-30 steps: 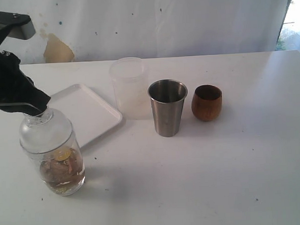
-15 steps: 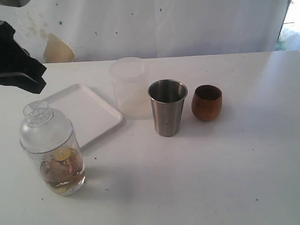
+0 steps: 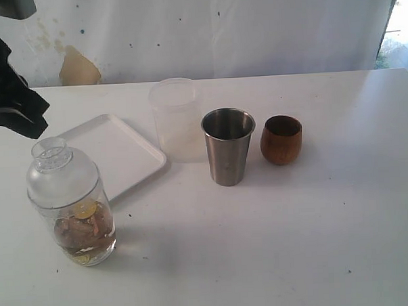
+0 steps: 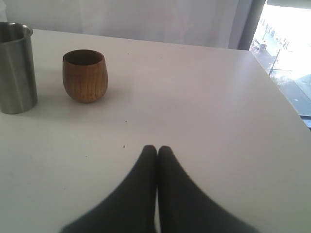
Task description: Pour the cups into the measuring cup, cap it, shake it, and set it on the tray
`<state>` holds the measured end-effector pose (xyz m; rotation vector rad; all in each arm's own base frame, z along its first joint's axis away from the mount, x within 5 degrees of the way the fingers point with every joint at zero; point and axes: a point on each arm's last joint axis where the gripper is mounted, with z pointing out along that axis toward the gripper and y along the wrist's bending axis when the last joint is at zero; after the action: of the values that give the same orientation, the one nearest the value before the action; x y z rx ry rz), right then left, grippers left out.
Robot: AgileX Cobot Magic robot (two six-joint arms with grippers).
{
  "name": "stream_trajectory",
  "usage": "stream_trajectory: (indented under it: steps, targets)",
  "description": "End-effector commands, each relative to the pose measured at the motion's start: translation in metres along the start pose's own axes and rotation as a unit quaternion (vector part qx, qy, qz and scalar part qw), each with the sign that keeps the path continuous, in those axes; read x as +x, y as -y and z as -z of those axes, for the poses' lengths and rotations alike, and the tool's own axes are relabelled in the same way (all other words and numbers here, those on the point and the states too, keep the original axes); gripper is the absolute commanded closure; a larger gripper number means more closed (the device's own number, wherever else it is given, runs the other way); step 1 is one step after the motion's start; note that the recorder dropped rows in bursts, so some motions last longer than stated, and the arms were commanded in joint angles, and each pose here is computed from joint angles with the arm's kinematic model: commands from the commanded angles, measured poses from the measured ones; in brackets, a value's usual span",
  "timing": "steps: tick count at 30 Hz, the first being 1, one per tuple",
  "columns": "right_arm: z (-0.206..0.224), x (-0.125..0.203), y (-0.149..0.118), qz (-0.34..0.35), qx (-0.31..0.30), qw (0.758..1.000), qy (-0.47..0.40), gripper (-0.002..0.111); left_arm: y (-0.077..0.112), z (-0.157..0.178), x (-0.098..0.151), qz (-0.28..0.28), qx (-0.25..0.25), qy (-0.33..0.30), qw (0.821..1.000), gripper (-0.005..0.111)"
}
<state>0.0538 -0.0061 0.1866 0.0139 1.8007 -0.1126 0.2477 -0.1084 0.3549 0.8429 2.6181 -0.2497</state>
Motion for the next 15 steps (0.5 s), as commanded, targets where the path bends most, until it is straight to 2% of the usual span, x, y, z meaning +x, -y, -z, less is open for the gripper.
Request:
stream_trajectory:
  steps: [1, 7, 15]
  targets:
    - [0.0, 0.001, 0.0, 0.0, -0.002, 1.0, 0.003, 0.108, 0.001, 0.0, 0.0, 0.002, 0.004, 0.0, 1.0, 0.107]
    - [0.0, 0.001, 0.0, 0.0, -0.002, 1.0, 0.003, 0.108, 0.001, -0.02, 0.013, 0.007, 0.013, -0.034, 0.999, 0.107]
    - [0.0, 0.001, 0.0, 0.0, -0.002, 1.0, 0.003, 0.108, -0.001, -0.035, 0.017, 0.011, 0.006, -0.021, 1.0, 0.107]
